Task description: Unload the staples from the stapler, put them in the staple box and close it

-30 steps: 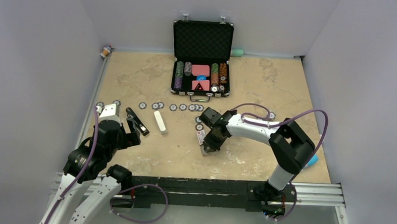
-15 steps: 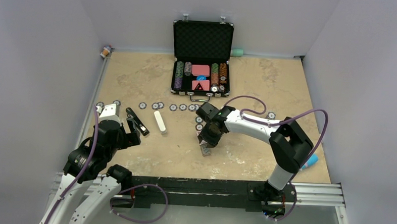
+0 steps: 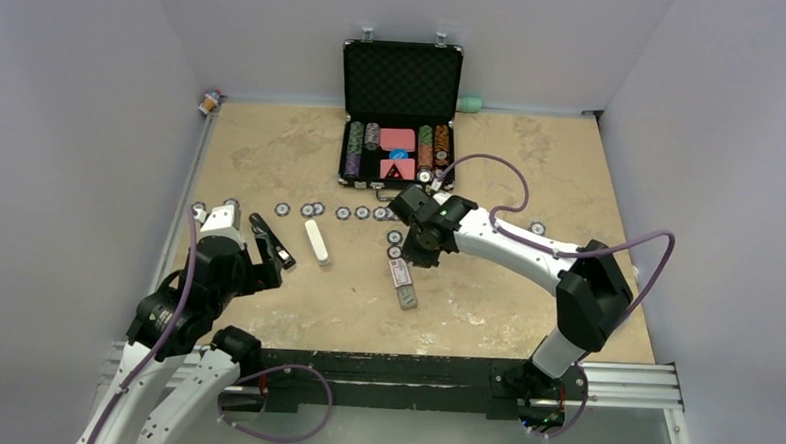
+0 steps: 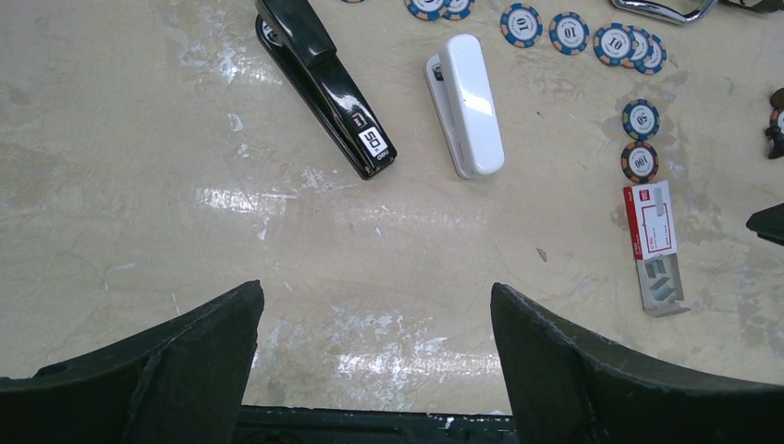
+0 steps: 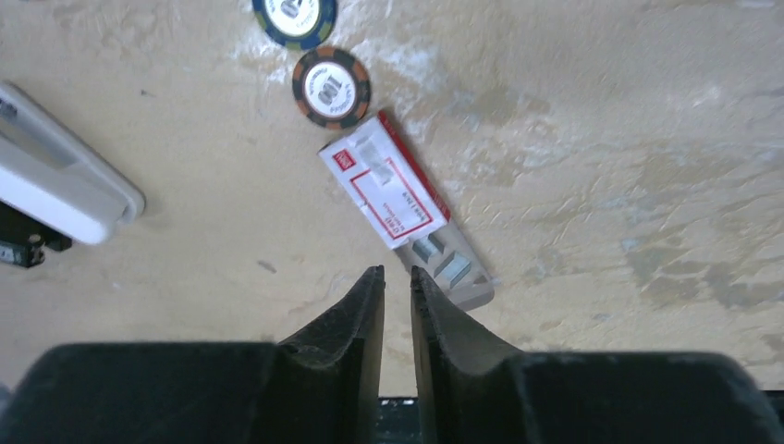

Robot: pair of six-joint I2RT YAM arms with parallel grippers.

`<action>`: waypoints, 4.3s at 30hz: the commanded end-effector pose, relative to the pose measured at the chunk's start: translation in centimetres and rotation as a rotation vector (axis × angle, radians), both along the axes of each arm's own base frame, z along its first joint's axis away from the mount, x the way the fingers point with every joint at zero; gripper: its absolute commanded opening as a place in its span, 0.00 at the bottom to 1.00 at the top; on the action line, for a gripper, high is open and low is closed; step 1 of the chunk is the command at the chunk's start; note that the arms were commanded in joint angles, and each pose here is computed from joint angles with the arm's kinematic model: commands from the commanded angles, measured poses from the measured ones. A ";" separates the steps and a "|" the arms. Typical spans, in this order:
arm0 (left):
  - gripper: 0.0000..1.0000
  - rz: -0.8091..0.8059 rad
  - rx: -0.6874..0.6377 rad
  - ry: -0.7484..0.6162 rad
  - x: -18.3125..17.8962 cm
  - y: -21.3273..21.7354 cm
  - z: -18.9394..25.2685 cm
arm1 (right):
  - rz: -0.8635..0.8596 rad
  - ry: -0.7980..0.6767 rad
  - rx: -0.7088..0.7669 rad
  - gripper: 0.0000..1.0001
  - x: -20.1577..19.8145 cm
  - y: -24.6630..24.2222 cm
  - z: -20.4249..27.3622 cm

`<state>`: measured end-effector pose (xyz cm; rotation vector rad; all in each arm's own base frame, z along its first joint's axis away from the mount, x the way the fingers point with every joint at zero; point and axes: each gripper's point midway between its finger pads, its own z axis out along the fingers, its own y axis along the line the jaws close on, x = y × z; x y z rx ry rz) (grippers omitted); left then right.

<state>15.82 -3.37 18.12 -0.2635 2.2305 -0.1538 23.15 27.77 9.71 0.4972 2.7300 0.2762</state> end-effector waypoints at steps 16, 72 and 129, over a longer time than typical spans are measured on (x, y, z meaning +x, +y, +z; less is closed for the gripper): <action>0.95 0.049 0.025 -0.004 0.9 0.6 0.4 | 0.286 -0.087 -0.313 0.00 5.3 -1.5 -5.2; 0.71 -0.462 -0.219 0.408 6.1 -14.3 -9.0 | 0.354 -0.015 0.042 0.37 -6.3 -3.3 -3.3; 0.00 -0.716 -0.250 0.662 3.2 -21.8 -14.8 | 0.161 -0.016 -0.131 0.14 -3.2 -5.5 -9.1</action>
